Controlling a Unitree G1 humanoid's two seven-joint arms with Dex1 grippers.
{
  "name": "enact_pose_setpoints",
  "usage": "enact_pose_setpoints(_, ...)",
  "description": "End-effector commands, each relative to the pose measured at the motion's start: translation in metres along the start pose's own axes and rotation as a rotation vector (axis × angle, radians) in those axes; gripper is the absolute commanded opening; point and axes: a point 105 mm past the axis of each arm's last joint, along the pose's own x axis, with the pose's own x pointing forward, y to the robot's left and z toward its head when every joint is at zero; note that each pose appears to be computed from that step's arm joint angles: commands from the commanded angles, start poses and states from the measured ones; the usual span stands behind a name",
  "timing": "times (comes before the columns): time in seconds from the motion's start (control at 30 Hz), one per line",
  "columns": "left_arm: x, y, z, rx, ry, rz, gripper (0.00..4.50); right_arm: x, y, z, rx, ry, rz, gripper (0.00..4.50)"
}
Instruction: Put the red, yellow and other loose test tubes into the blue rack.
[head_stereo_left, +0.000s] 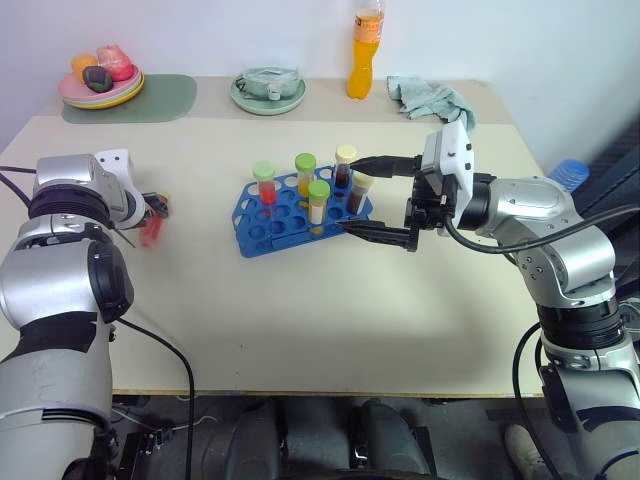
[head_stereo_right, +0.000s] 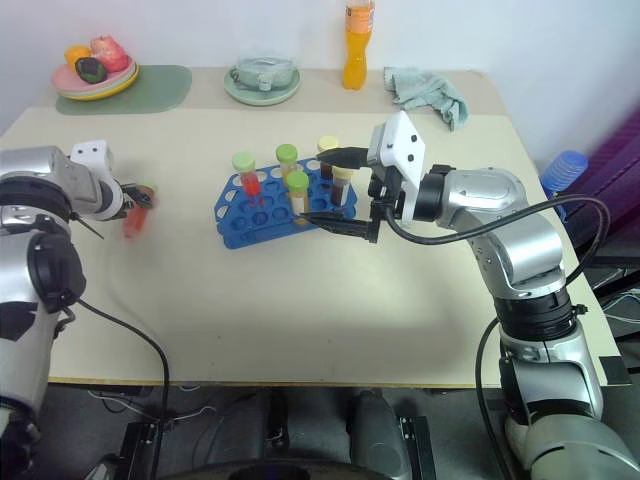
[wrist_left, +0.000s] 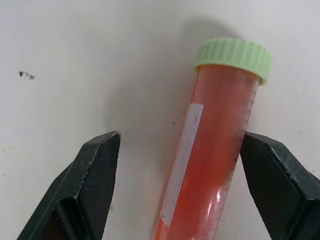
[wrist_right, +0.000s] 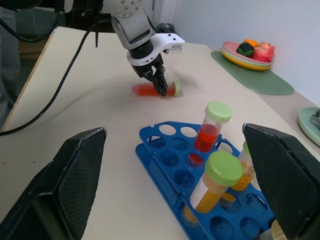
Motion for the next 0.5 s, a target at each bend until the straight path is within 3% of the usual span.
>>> enact_pose_setpoints(0.03, -0.005, 0.002, 0.009, 0.008, -0.031, 0.003, 3.76, -0.002, -0.003, 0.015, -0.053, -0.032, -0.012, 4.46)
enact_pose_setpoints(0.5, -0.006, -0.009, 0.018, 0.091, -0.068, 0.0, 3.76, -0.003, -0.001, 0.015, -0.038, -0.032, -0.03, 4.46)
